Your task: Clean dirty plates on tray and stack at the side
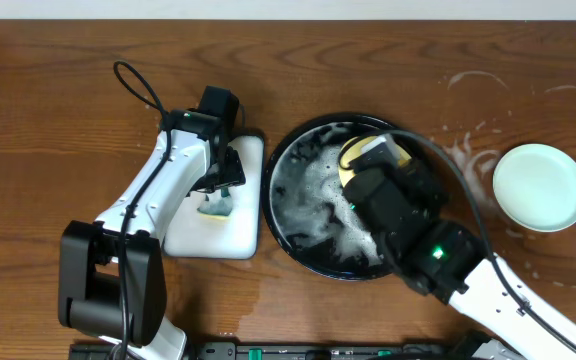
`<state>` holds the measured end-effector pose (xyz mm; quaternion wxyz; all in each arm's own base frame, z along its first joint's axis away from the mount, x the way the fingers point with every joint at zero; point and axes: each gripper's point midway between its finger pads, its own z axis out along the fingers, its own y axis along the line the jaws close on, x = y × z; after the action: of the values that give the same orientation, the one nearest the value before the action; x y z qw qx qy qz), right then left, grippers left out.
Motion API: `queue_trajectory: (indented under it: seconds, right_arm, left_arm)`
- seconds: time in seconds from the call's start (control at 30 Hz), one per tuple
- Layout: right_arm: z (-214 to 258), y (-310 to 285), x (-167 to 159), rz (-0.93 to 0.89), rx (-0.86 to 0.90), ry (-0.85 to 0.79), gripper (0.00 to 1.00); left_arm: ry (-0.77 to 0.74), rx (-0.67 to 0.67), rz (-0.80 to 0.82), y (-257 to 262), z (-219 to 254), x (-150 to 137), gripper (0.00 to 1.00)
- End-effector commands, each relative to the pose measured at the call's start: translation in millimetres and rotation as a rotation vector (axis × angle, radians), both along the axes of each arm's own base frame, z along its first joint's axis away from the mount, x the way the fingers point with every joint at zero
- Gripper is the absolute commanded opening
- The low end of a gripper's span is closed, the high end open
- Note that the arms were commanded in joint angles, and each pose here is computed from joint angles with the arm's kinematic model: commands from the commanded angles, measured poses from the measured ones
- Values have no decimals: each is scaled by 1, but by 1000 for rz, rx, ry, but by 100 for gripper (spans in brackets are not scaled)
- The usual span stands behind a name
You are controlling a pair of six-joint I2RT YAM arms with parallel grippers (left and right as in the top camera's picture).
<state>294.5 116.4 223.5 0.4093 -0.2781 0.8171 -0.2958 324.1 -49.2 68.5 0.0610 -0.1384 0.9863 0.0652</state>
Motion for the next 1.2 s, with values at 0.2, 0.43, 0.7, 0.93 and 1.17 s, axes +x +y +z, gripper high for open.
queue_trajectory:
  seconds: [0.2, 0.43, 0.7, 0.93, 1.17]
  right_arm:
    - [37, 10, -13, 25, -168, -135, 1]
    - [40, 16, -17, 45, -181, -148, 1]
    - [47, 21, -23, 55, -221, -183, 1]
    - [48, 27, -26, 75, -221, -188, 1]
    - [60, 16, -27, 21, -291, -235, 1]
  left_arm:
    - [-20, 5, -4, 1, 6, 3, 80]
    - [-20, 5, -4, 1, 6, 3, 80]
    - [-20, 5, -4, 1, 6, 3, 80]
    - [-20, 5, -4, 1, 6, 3, 80]
    - [-20, 5, -4, 1, 6, 3, 80]
